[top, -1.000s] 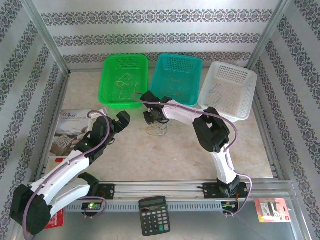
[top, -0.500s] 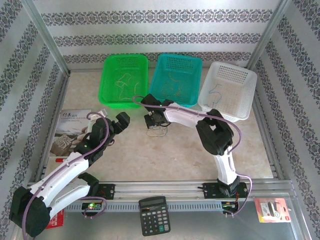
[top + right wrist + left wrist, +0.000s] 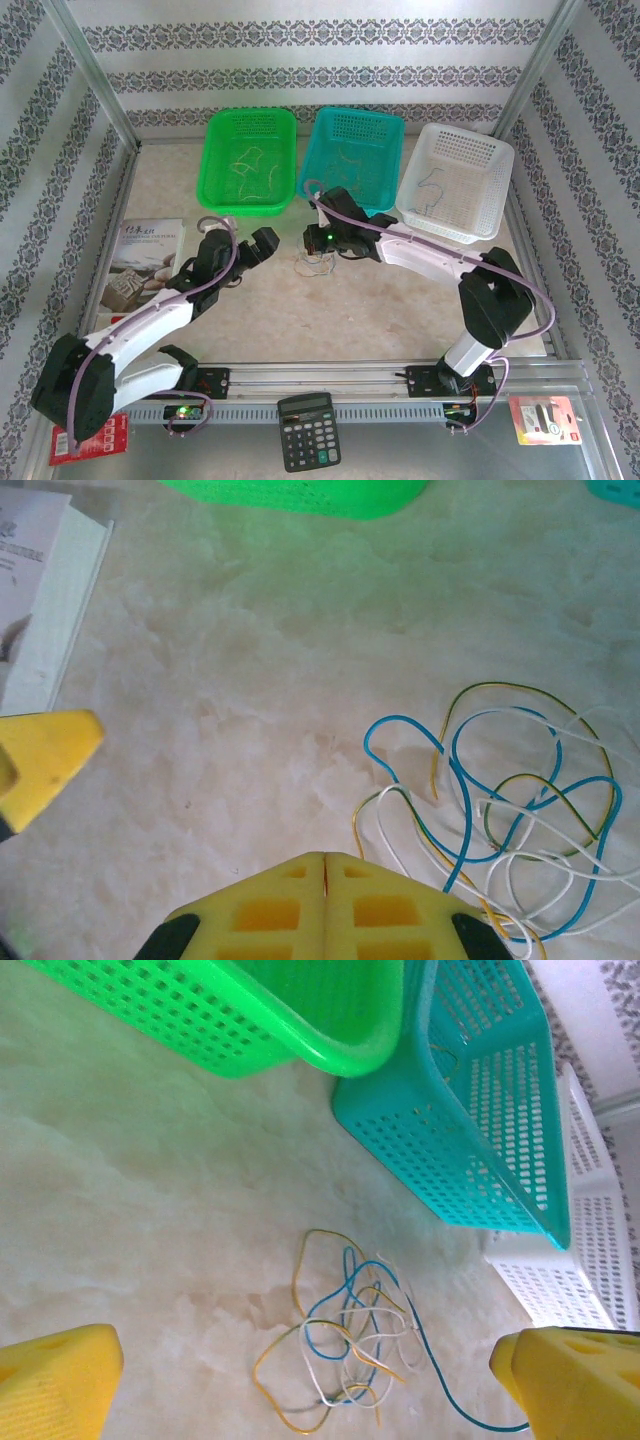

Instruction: Untangle the cables

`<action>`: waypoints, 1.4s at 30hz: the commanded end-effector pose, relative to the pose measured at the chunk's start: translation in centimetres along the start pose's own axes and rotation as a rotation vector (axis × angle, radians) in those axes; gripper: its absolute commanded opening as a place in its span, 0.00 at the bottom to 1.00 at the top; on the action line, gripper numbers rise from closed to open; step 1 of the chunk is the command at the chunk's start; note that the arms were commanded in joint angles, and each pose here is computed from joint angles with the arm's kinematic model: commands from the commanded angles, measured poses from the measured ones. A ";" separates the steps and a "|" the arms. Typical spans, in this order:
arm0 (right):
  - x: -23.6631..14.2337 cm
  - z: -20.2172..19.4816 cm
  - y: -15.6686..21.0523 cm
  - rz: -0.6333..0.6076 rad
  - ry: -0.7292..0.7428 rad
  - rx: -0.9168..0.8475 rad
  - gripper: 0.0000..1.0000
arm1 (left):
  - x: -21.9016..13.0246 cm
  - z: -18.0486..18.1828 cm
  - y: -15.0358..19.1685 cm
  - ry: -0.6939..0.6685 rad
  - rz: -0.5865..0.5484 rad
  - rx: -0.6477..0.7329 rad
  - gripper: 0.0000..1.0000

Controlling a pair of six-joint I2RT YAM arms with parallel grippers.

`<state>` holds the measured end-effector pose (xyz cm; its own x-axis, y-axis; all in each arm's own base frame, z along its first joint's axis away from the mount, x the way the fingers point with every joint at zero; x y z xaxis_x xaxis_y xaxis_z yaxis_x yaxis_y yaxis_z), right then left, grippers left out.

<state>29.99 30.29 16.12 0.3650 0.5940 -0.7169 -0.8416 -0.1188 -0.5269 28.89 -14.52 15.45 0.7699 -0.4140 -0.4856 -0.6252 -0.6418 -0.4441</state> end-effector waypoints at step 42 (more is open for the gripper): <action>-18.0 8.7 -8.9 -0.410 -0.495 -0.014 0.00 | 0.3 -11.9 0.8 0.547 0.158 0.425 1.00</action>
<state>27.23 27.87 35.95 0.4174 0.8853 -0.2050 -0.6845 0.1580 -0.7117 30.43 -22.07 20.87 0.5637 -0.7872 -0.2501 -0.7084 -0.3050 -0.6365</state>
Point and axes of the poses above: each hand's point on the last joint's axis, 136 mm out from that joint toward the fingers, its own x axis out along the fingers, its own z axis along the line the jaws close on, y = z × x, the point moved 3 cm from there along -x, back along the fingers, and after that the axes turned 4 degrees about -x, right-handed, at the moved point
